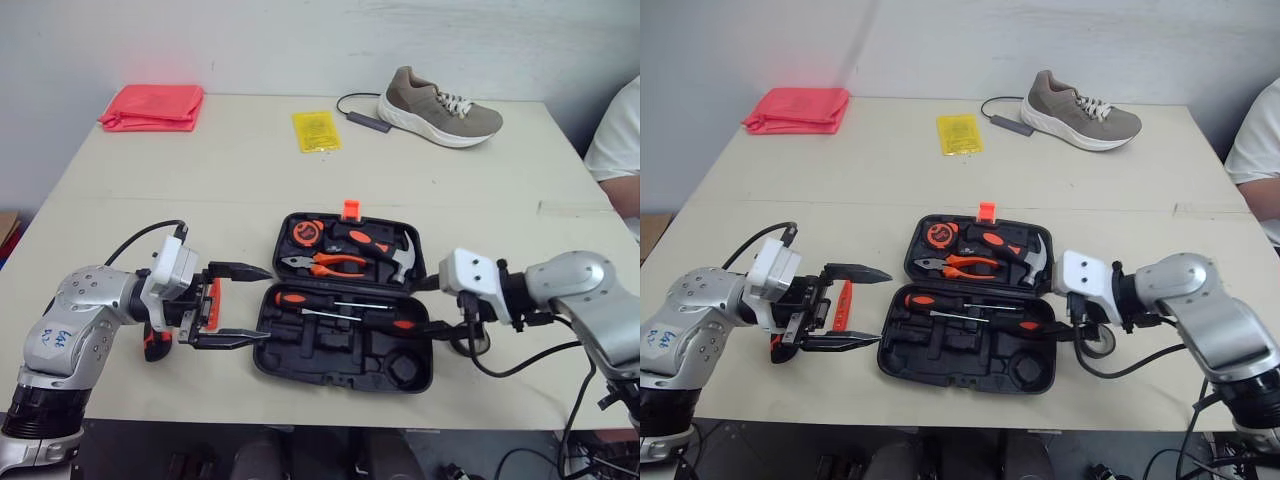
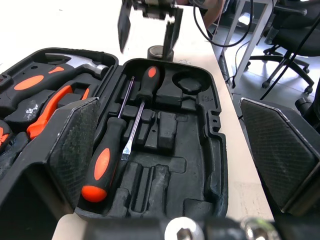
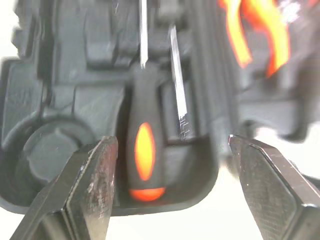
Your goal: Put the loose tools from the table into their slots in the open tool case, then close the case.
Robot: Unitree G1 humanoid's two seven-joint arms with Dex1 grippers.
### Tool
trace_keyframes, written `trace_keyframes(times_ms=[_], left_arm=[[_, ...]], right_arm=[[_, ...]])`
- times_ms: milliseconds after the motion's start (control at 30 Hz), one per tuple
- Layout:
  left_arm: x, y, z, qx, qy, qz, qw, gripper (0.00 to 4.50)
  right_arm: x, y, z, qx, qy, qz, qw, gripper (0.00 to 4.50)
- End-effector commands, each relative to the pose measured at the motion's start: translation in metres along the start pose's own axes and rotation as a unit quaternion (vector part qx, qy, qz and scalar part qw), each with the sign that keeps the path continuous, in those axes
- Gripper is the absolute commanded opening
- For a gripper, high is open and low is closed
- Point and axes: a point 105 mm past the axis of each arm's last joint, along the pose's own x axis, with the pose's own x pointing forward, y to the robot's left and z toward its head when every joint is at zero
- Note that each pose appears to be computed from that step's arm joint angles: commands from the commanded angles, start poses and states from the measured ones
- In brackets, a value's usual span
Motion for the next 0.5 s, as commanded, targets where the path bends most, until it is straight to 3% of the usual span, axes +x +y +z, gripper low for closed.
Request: trace_keyframes(times_ms=[33,100,167,333,367,400,500], left_arm=[[-0.001,0.002,0.004,0.017,-0.002,0.002,1.0,4.5],[0.0,0.002,0.003,0.016,-0.005,0.001,1.0,4.5],[0.001,0.003,0.003,0.018,-0.009,0.004,1.0,4.5],[0.004,0.004,0.003,0.016,-0.014,0.004,1.0,4.5],[0.004,0.004,0.003,0.016,-0.014,0.004,1.0,4.5],[0.005,0.004,0.003,0.016,-0.014,0.003,1.0,4.5],[0.004,0.005,0.003,0.017,-0.011,0.003,1.0,4.5]], right_arm=[[0.001,0.015,0.024,0.004,-0.121,0.014,0.993,3.73],[0.013,0.02,0.023,0.008,-0.158,0.003,0.987,3.73],[0.025,0.02,0.021,-0.003,-0.175,-0.018,0.984,3.2],[0.057,0.021,0.006,-0.024,-0.173,-0.034,0.984,1.0],[0.061,0.019,0.004,-0.019,-0.176,-0.04,0.983,0.3],[0.065,0.019,0.0,-0.019,-0.172,-0.038,0.984,0.08],[0.073,0.018,-0.014,-0.03,-0.152,-0.036,0.987,0.08]])
